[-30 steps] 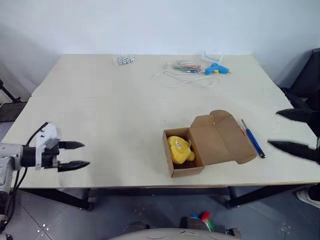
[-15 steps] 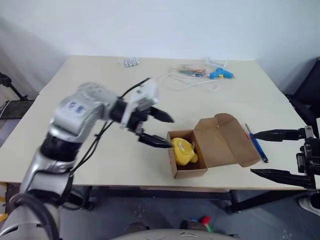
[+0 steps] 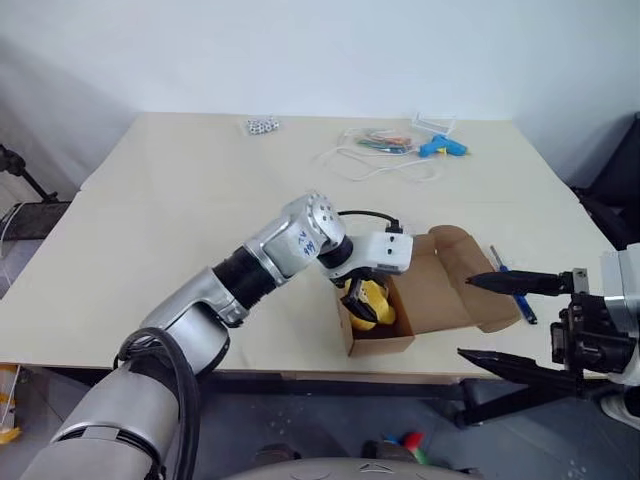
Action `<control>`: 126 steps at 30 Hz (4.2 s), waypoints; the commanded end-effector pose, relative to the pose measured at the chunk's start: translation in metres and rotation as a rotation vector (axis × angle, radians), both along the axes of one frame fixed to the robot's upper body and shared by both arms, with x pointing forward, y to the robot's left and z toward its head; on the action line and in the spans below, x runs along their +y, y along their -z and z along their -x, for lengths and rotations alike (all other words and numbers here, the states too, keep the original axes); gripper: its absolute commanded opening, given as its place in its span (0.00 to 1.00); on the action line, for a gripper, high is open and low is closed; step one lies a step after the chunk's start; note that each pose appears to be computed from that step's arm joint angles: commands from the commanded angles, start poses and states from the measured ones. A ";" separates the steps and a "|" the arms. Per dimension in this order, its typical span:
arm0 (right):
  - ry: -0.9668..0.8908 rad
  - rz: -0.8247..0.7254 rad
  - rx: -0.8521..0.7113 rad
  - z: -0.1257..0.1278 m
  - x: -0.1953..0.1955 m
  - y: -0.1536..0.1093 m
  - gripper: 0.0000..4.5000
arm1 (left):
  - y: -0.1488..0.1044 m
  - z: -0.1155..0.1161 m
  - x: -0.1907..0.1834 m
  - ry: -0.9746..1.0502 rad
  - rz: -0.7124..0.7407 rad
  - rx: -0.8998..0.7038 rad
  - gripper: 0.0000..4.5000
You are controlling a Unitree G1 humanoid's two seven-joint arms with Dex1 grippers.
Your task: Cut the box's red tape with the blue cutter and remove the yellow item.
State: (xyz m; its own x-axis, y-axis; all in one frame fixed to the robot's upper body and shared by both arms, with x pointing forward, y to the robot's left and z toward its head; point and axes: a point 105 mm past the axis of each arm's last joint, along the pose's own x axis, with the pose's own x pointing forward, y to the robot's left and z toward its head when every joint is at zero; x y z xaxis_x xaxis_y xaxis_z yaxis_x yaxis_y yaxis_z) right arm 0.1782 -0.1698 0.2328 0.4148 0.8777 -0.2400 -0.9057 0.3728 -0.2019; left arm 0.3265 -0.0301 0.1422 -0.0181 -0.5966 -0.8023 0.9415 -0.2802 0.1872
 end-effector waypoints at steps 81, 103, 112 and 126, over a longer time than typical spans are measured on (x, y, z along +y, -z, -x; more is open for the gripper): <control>0.163 -0.087 0.016 -0.006 -0.006 0.017 1.00 | -0.070 -0.047 0.028 -0.196 0.349 -0.172 0.69; 0.103 -0.097 -0.027 -0.011 0.007 0.011 1.00 | -0.023 -0.044 0.058 -0.180 0.087 -0.148 0.56; 0.119 -0.105 -0.049 -0.016 0.004 0.009 1.00 | -0.084 -0.048 0.036 -0.274 0.617 0.030 0.02; 0.071 -0.173 -0.033 -0.031 0.007 0.009 1.00 | -0.080 -0.037 0.138 -0.625 1.014 0.431 0.00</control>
